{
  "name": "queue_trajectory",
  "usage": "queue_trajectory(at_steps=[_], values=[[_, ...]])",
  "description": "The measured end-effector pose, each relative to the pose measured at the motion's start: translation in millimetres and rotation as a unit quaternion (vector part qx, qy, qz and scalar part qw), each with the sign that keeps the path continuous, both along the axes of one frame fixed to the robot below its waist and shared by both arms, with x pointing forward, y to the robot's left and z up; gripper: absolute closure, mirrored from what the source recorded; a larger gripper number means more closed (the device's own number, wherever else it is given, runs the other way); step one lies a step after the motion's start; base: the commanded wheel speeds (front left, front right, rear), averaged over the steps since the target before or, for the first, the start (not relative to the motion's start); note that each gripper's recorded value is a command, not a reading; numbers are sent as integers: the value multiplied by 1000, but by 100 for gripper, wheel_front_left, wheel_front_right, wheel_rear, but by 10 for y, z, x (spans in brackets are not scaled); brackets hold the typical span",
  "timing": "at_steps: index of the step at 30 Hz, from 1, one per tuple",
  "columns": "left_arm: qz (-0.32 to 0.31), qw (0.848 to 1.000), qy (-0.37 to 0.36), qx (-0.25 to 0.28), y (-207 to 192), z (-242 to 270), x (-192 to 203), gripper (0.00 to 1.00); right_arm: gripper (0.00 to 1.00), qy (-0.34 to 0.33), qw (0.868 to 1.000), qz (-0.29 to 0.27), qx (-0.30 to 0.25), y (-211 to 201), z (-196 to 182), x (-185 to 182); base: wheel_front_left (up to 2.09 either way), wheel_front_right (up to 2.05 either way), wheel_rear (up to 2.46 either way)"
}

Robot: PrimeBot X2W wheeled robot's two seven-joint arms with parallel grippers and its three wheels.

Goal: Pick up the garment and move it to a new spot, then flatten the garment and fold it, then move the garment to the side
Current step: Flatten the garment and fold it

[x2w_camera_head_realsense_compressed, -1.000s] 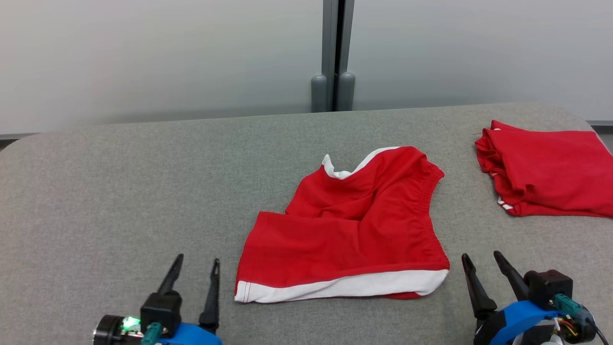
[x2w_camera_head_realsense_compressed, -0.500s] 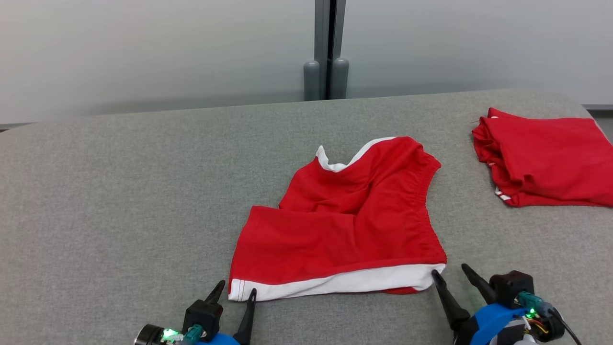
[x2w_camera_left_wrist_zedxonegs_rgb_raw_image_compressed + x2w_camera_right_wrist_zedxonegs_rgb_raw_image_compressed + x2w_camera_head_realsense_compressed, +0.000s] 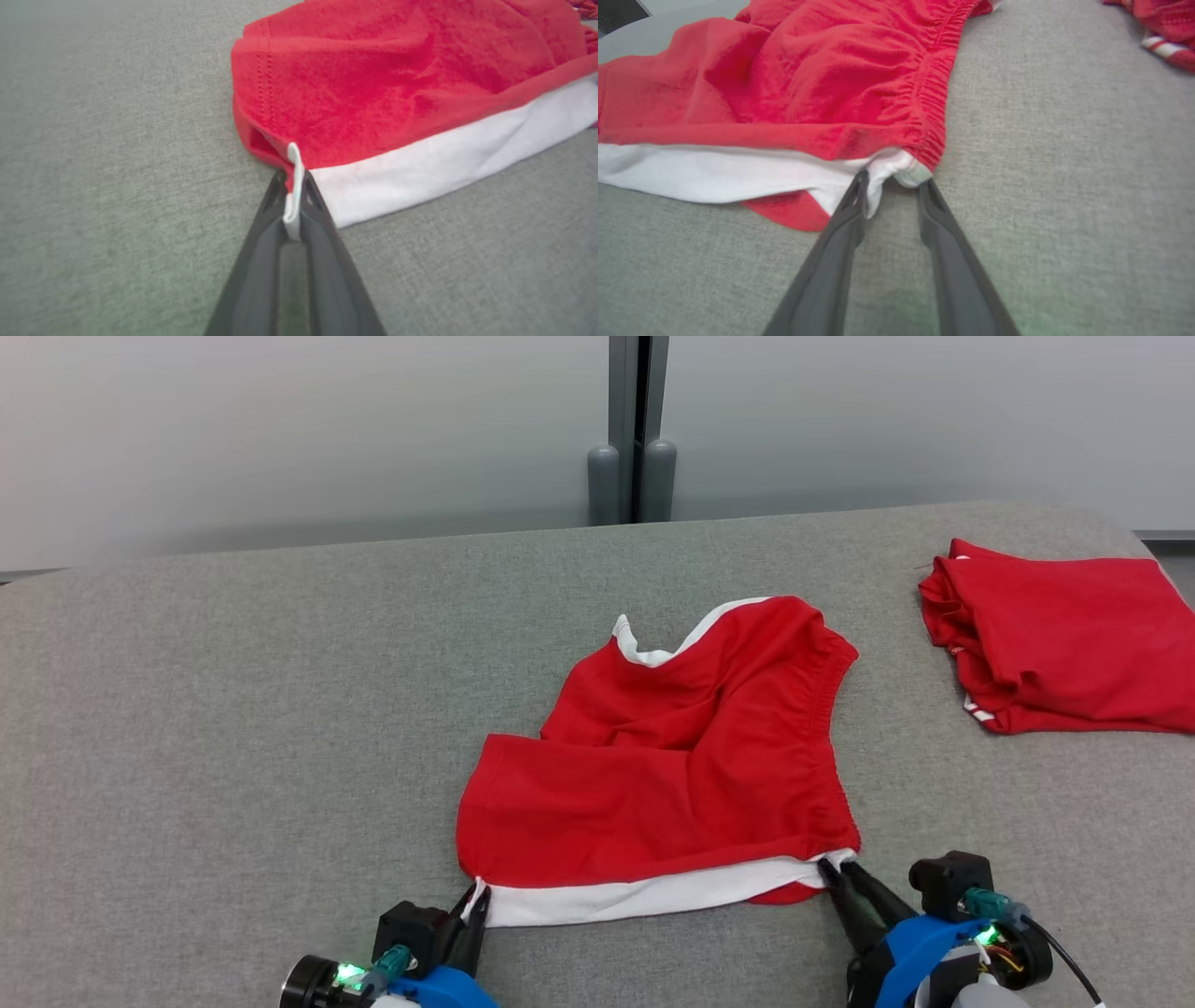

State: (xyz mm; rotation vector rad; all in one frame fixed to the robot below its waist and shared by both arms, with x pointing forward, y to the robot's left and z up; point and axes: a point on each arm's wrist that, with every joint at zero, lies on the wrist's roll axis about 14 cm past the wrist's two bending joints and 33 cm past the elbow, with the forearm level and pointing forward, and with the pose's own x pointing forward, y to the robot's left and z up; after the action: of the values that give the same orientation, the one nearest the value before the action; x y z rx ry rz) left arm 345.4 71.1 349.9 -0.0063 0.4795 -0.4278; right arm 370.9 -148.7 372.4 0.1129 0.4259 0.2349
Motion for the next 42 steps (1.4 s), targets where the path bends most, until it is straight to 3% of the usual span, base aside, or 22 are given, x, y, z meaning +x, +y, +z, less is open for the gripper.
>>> queue_trajectory(at_steps=[7,12,15,22,26,29,37,39,42], values=[[10,999,-31,-31,-63,208,147,100,100,-65,998,6,10,-1,365,196,0,0,0],[27,990,-119,-72,-83,763,606,100,100,-127,992,12,4,-60,734,432,0,0,0],[27,981,-173,-86,-87,1126,935,100,100,-181,983,22,-2,-60,1102,741,0,0,0],[-19,952,-298,-61,-236,2137,1907,100,100,-282,957,47,-38,-28,1989,1634,0,0,0],[-24,935,-348,-68,-331,2695,2403,100,100,-307,949,51,-49,-3,2362,2120,0,0,0],[-17,929,-362,-67,-314,2919,2738,100,100,-320,945,45,-45,-9,2600,2458,0,0,0],[2,907,-416,-64,-215,3418,3364,100,100,-346,938,17,-12,-82,2984,3101,0,0,0],[6,903,-423,-70,-203,3441,3428,100,100,-345,939,16,-11,-71,2926,3188,0,0,0],[11,909,-410,-74,-180,3237,3487,100,100,-324,946,23,-5,6,2683,3246,0,0,0]])
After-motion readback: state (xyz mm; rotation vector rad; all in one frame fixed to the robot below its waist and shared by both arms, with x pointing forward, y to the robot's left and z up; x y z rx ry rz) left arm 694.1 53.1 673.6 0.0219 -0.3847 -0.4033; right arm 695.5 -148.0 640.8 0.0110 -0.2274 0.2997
